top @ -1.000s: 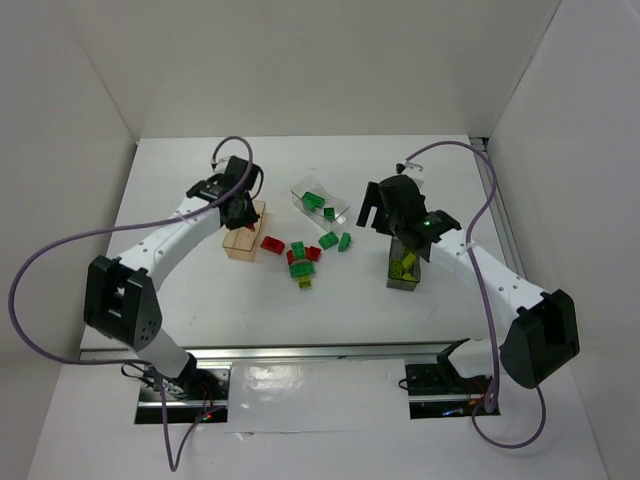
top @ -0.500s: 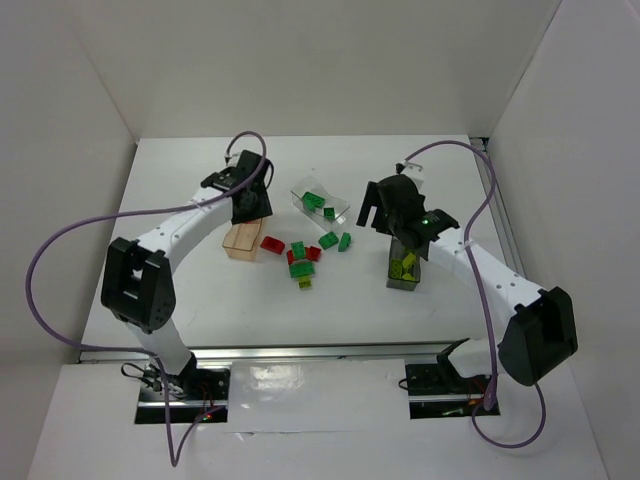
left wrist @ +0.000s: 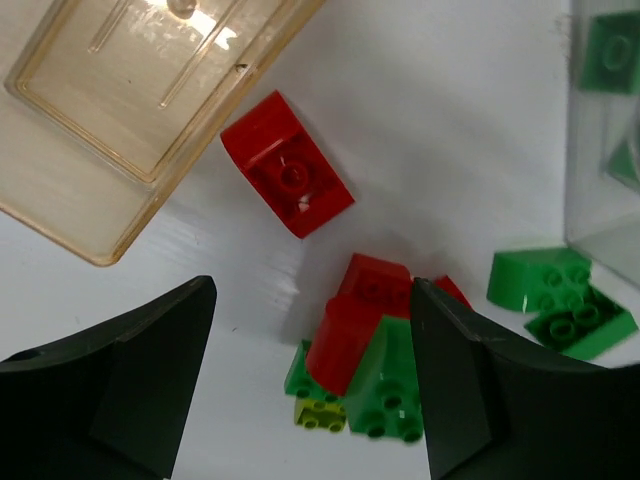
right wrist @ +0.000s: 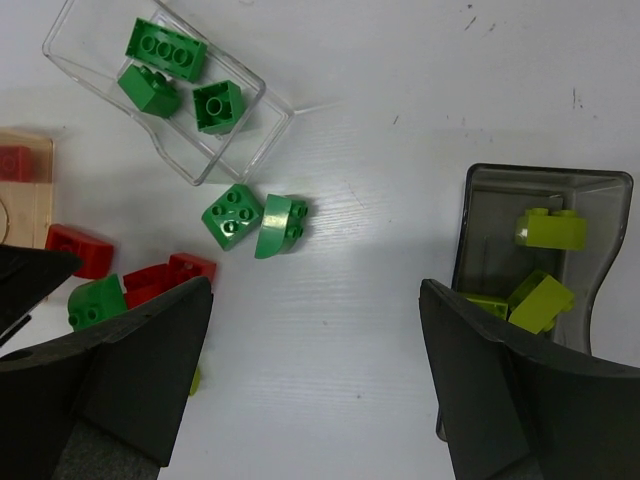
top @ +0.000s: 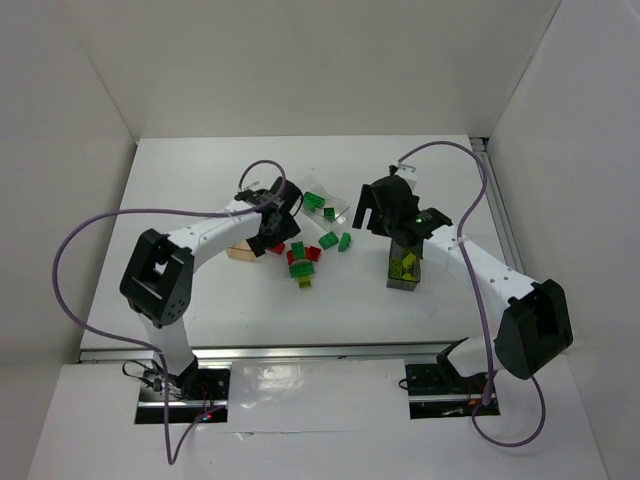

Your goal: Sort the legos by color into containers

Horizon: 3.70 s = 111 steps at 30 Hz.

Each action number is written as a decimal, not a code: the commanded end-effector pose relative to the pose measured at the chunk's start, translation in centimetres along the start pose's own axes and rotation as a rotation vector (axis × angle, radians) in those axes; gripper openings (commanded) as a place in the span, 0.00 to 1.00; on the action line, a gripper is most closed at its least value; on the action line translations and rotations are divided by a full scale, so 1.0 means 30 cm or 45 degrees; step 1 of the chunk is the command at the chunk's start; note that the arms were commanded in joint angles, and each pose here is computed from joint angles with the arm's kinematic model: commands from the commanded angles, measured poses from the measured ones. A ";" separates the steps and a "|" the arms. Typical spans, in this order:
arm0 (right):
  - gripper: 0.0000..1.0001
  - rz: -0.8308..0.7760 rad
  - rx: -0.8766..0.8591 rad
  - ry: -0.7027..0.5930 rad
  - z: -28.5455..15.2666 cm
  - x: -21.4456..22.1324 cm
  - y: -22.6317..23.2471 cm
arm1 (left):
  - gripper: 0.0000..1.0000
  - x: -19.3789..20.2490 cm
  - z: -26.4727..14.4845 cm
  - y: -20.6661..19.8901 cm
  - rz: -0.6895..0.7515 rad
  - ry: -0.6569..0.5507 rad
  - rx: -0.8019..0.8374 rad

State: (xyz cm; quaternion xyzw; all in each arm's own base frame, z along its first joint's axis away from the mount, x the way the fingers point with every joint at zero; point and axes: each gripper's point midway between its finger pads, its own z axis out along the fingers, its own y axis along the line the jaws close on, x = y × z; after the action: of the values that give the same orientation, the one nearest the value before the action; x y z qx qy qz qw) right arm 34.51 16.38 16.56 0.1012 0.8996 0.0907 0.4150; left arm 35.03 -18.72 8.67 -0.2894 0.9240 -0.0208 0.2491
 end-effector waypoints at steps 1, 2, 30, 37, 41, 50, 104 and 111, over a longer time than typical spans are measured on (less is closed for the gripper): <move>0.91 -0.009 -0.021 -0.037 -0.021 -0.043 0.028 | 0.87 -0.026 0.044 -0.003 -0.190 -0.042 -0.088; 0.91 -0.009 -0.021 -0.037 -0.021 -0.043 0.028 | 0.87 -0.032 0.048 -0.005 -0.207 -0.052 -0.103; 0.91 -0.039 -0.020 0.000 -0.013 -0.019 0.035 | 0.28 -0.085 0.104 -0.114 -0.171 -0.157 -0.177; 0.91 -0.039 -0.020 0.000 -0.013 -0.019 0.035 | 0.28 -0.234 -0.011 -0.172 0.092 -0.289 -0.119; 0.91 -0.039 -0.020 0.000 -0.013 -0.019 0.035 | 0.28 -0.295 -0.020 -0.088 0.102 -0.268 -0.148; 0.91 -0.043 -0.054 0.007 -0.017 -0.012 0.058 | 0.33 -0.284 0.031 0.091 0.085 -0.163 -0.222; 0.93 -0.044 -0.023 -0.010 -0.038 -0.002 0.020 | 0.24 0.102 -0.069 -0.163 0.465 0.034 0.137; 0.93 -0.200 -0.269 0.186 -0.012 0.143 0.143 | 0.00 0.073 -0.098 -0.176 0.534 0.085 0.264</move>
State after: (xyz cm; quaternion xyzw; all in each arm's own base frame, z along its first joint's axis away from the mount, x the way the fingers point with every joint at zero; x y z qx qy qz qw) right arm 33.39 18.49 15.83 0.0447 0.9122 0.1152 0.3906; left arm 34.27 -24.35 8.37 -0.0825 0.9704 -0.0307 0.2248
